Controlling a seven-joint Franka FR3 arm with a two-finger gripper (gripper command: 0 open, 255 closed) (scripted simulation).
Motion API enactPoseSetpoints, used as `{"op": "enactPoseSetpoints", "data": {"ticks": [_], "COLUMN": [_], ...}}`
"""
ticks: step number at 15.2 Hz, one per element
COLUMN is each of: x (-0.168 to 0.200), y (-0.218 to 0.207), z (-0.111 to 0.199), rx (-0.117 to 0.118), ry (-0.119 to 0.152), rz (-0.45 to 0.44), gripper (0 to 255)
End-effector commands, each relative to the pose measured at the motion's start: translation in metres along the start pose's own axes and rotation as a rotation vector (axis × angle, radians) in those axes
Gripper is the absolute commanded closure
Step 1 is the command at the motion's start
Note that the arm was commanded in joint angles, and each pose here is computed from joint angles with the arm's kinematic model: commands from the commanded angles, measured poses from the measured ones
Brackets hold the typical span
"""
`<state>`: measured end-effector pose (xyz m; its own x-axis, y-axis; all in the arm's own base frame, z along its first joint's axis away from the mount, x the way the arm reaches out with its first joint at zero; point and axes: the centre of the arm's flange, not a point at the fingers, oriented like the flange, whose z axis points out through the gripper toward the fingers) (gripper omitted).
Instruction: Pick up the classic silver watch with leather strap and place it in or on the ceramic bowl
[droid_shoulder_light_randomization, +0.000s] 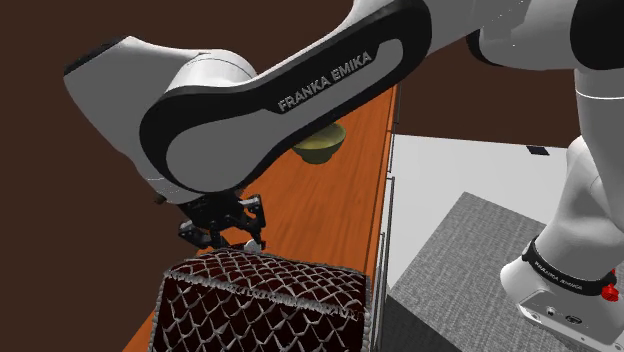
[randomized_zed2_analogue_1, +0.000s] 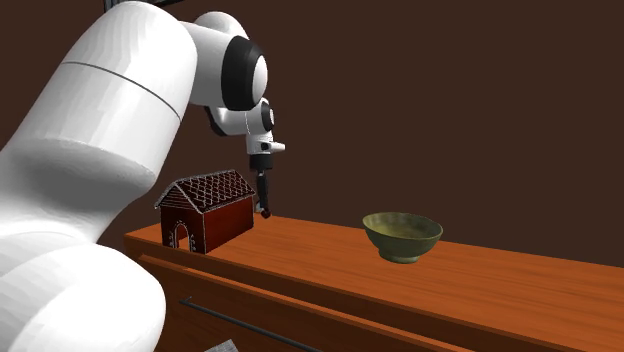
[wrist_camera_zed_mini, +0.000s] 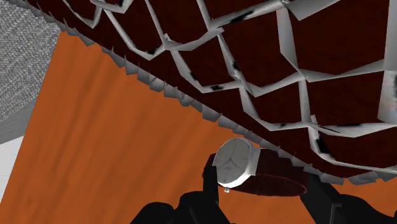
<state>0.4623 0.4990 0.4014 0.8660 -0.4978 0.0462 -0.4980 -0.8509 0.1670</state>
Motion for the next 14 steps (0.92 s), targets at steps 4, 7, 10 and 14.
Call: {"op": "enactPoseSetpoints", "data": {"ticks": [4, 7, 10, 14], "x": [0.0, 0.001, 0.002, 0.003], "y": [0.004, 0.007, 0.01, 0.013], "z": [-0.027, -0.042, -0.058, -0.079], "rx": [0.0, 0.0, 0.0, 0.0], "ry": [0.0, 0.0, 0.0, 0.0], "rz": [0.0, 0.0, 0.0, 0.0], "gripper": [255, 255, 255, 255]}}
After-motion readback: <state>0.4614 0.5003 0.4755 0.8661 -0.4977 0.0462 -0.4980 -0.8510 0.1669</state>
